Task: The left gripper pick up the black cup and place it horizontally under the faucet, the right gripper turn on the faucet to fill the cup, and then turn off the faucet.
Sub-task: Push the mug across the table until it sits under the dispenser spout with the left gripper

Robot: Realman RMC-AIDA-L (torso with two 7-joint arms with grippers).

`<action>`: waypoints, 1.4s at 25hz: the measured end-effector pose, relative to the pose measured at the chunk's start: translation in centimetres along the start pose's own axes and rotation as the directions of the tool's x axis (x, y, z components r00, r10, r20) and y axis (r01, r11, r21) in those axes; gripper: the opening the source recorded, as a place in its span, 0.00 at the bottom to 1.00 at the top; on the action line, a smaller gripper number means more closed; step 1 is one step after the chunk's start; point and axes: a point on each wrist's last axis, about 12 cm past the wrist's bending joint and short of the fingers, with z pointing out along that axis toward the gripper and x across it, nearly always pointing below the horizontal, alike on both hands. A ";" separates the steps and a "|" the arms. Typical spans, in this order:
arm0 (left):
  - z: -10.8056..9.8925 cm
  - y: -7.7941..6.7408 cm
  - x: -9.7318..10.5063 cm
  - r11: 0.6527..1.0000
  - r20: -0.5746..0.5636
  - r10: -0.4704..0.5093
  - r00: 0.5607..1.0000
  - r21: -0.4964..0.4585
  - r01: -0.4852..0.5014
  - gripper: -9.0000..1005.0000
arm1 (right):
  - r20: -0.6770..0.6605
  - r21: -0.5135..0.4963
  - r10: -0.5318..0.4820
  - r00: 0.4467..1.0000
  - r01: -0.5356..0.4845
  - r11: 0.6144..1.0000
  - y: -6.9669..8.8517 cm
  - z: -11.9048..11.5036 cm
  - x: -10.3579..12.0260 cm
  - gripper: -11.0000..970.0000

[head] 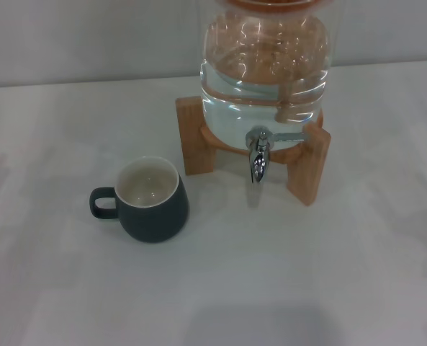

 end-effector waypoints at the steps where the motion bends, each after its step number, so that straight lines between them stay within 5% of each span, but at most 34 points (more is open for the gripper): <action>1: 0.0 0.0 0.0 1.000 0.000 -0.001 1.000 0.000 0.001 0.84 | -0.001 0.001 0.000 1.000 0.000 1.000 0.0 -0.1 0.0 0.79; 18: -1.0 -0.8 0.5 0.998 -0.025 -0.025 0.999 0.058 0.026 0.84 | 0.033 0.026 -0.064 0.997 0.063 0.998 -1.3 0.1 -1.2 0.79; 26: -5.4 -0.9 1.3 0.981 -0.176 -0.079 0.981 0.162 0.108 0.84 | 0.066 0.057 -0.149 0.987 0.145 0.988 -3.5 1.2 -3.3 0.79; 35: -6.6 -2.3 3.4 0.966 -0.330 -0.019 0.944 0.238 0.103 0.84 | 0.082 0.056 -0.184 0.980 0.180 0.982 -4.2 2.9 -4.0 0.79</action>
